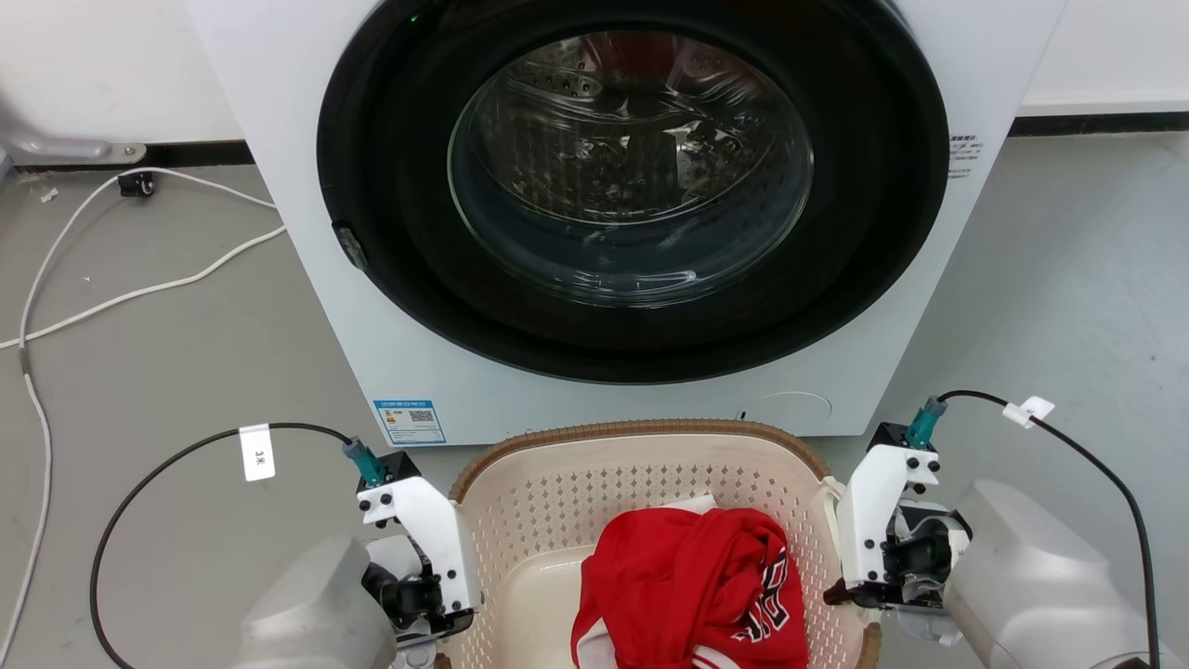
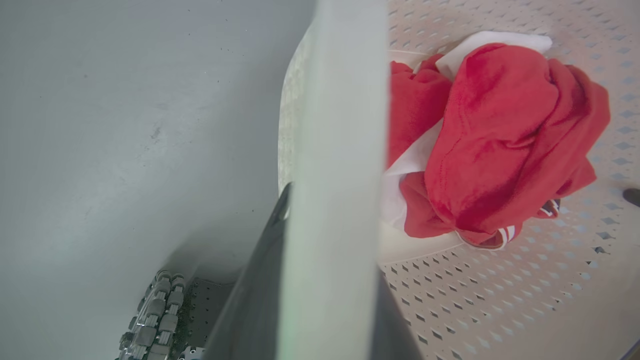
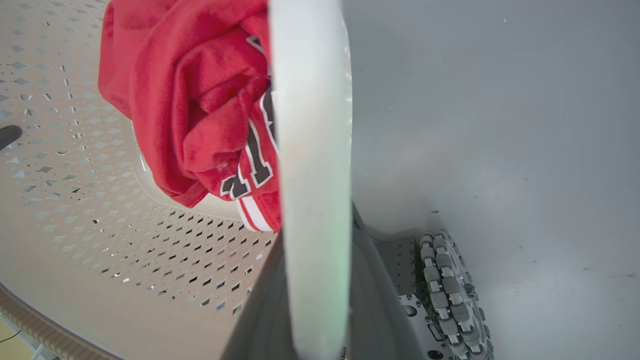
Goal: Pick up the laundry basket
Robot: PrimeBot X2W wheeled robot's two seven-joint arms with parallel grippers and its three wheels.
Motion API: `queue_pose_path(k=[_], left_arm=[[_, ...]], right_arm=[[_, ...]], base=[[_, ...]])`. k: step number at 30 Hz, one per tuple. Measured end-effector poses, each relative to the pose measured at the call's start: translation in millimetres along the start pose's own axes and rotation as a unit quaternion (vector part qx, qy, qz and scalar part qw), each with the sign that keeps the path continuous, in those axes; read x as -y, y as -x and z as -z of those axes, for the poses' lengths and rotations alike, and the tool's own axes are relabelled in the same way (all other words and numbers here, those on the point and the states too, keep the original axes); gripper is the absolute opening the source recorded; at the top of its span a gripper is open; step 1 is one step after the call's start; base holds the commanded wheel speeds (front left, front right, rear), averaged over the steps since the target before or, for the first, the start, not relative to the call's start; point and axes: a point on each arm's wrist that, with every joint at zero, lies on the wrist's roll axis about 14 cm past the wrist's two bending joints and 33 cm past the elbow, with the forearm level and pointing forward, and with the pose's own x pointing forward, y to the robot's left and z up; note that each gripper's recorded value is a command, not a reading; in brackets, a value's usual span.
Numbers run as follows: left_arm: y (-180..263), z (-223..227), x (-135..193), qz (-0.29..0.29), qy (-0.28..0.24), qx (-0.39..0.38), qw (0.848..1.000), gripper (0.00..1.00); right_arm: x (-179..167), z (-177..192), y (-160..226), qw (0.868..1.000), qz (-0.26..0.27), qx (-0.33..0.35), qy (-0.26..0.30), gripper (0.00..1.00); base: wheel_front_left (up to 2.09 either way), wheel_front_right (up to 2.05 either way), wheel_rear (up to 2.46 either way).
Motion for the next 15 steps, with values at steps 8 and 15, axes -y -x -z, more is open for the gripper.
queue_pose_path(k=[8, 15], left_arm=[[-0.8, 0.3, -1.0, 0.000, 0.003, 0.000, 1.000, 0.00], [-0.7, 0.5, -1.2, 0.001, 0.006, 0.000, 1.000, 0.00]], right_arm=[[-0.4, 0.0, -1.1, 1.000, 0.000, -0.001, -0.001, 0.00], [-0.7, -0.3, -1.1, 1.000, 0.000, 0.000, -0.001, 0.00]], base=[[0.00, 0.00, 0.00], [0.00, 0.00, 0.00]])
